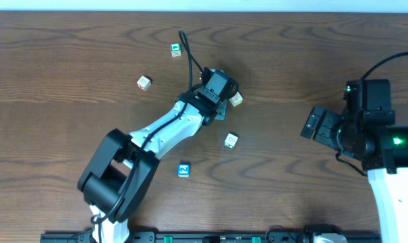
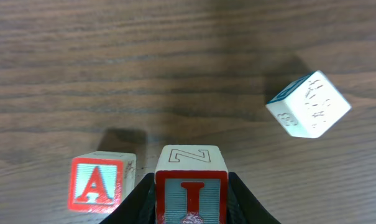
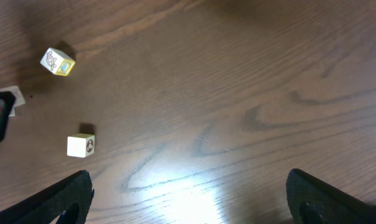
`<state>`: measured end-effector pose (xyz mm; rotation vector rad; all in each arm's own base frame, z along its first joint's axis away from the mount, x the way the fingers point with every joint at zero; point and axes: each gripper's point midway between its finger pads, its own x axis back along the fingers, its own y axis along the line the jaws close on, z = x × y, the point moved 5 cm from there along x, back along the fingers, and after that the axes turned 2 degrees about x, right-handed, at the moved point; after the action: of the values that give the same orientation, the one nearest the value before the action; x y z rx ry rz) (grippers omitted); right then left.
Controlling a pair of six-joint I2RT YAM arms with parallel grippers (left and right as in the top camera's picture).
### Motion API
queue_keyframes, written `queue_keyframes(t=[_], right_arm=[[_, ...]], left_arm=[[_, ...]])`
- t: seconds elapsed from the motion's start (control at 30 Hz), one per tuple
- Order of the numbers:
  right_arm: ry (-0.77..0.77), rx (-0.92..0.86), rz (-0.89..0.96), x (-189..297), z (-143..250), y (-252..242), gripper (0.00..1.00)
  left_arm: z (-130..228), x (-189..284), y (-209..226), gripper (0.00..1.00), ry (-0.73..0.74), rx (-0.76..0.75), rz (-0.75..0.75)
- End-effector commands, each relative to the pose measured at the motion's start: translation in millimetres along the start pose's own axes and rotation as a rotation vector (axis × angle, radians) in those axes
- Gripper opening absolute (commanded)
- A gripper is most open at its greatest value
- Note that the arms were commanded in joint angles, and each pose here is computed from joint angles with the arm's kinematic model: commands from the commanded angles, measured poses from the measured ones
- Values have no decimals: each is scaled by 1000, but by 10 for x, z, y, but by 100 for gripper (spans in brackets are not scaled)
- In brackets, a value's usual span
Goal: Spell out Ai2
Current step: 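Carry the I block beside the A block with the left gripper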
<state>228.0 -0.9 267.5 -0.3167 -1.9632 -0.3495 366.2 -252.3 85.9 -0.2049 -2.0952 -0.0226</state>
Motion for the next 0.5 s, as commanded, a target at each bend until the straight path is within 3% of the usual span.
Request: queue_keyframes(t=[0.0,0.27,0.47], right_arm=[[-1,4,0,3,10,-14,99],[-1,4,1,3,11,-15,99],[-1,4,1,3,11,-15,99]], left_arm=[[97,-178,54,17,28,-22,-41],[109,-247,45,18,25,-21,-40],[99,-248,40,26,20,-20,-38]])
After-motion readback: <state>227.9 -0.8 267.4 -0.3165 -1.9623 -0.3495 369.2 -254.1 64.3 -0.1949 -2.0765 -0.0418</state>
